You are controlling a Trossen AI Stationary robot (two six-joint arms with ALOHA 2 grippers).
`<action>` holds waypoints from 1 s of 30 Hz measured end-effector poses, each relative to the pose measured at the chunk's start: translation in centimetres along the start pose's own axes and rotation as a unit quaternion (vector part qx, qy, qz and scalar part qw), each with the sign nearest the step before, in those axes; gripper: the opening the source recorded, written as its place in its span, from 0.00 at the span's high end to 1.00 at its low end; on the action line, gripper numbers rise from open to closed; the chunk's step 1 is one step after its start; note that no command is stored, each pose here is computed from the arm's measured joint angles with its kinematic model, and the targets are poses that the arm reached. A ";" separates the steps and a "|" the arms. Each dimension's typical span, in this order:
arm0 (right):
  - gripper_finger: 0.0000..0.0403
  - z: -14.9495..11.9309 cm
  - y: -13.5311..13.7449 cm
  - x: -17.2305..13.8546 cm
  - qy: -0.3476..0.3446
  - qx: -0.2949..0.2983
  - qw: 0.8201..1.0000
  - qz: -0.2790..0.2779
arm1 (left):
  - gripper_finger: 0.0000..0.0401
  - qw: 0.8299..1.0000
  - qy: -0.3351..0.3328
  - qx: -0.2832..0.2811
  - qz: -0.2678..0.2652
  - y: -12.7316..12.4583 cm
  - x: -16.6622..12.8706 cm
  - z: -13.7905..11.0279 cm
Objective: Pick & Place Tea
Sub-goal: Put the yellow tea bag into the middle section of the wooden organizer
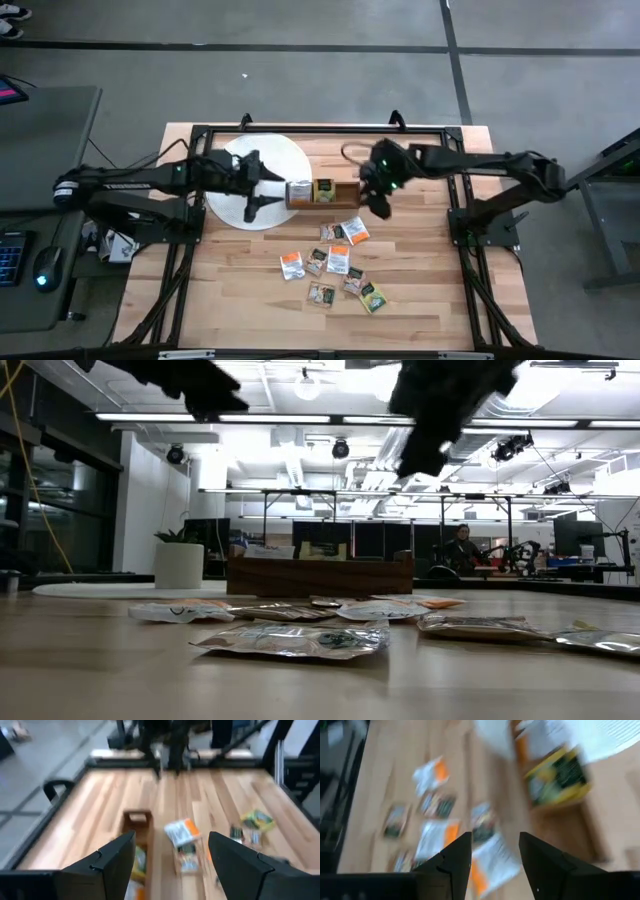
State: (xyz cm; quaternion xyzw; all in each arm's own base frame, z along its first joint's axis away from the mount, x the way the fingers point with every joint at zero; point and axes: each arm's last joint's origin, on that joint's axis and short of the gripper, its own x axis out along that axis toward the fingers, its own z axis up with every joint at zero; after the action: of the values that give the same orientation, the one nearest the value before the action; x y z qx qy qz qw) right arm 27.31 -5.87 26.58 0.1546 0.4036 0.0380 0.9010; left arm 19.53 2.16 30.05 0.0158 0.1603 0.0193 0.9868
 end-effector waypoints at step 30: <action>0.59 -14.9 10.3 6.7 0.017 0.039 0.994 0.098 | 0.38 0.992 -0.068 -0.106 0.019 -7.6 0.7 -2.6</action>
State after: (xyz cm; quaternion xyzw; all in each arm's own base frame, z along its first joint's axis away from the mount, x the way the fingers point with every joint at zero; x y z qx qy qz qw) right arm 21.35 8.94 15.66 0.2277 0.4030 0.1125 0.8793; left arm 19.63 -5.31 27.07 -0.0843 0.0900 0.0536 0.9909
